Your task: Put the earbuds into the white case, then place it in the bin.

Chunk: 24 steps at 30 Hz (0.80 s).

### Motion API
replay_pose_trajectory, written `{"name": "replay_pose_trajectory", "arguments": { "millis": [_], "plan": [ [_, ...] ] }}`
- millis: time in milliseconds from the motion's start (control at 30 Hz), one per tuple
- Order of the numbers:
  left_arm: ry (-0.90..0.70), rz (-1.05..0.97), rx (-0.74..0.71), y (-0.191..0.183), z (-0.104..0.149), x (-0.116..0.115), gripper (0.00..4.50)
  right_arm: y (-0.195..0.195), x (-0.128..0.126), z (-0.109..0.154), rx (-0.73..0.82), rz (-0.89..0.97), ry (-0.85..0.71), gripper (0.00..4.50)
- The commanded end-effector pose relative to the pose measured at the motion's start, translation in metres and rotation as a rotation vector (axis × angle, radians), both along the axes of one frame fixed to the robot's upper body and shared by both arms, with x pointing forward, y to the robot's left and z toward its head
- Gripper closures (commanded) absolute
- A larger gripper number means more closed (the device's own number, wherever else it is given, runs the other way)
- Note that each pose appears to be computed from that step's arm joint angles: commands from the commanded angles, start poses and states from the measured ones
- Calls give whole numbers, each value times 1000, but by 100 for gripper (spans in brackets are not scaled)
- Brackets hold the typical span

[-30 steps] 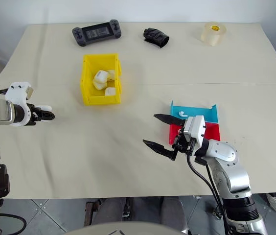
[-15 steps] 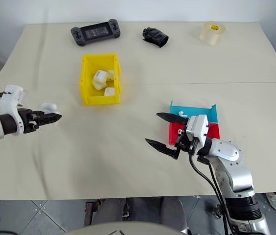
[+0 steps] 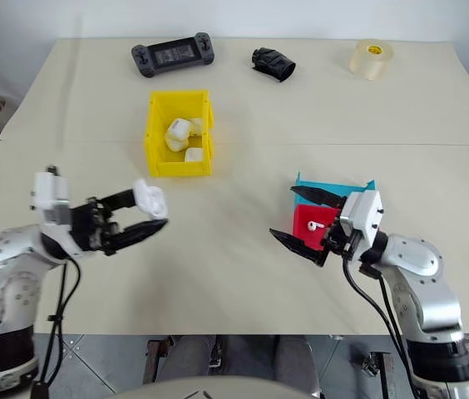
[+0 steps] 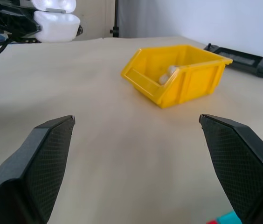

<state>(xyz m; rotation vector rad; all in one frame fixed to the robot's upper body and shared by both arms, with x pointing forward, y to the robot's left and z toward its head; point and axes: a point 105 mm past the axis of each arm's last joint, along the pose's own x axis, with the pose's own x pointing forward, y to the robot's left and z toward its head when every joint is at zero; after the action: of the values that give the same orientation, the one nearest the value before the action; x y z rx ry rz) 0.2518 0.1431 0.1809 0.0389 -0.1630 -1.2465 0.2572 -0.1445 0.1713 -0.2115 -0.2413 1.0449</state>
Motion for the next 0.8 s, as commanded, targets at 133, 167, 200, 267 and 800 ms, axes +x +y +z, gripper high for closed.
{"name": "replay_pose_trajectory", "arguments": {
  "millis": [133,167,200,267,800],
  "plan": [
    [-114,-229,-63,-40,4,-11,170,-32,-13,18,-47,-115,-40,0],
    [-152,-281,-83,-49,5,-15,170,-41,-18,17,-78,-139,-32,0],
    [-177,-329,-121,-61,5,-16,170,-55,-23,17,-112,-180,-25,0],
    [-220,-418,-201,-84,7,-22,170,-81,-37,17,-186,-247,6,0],
    [-297,-492,-157,-120,11,-16,170,-134,-77,3,-438,-358,255,0]
  ]
}}
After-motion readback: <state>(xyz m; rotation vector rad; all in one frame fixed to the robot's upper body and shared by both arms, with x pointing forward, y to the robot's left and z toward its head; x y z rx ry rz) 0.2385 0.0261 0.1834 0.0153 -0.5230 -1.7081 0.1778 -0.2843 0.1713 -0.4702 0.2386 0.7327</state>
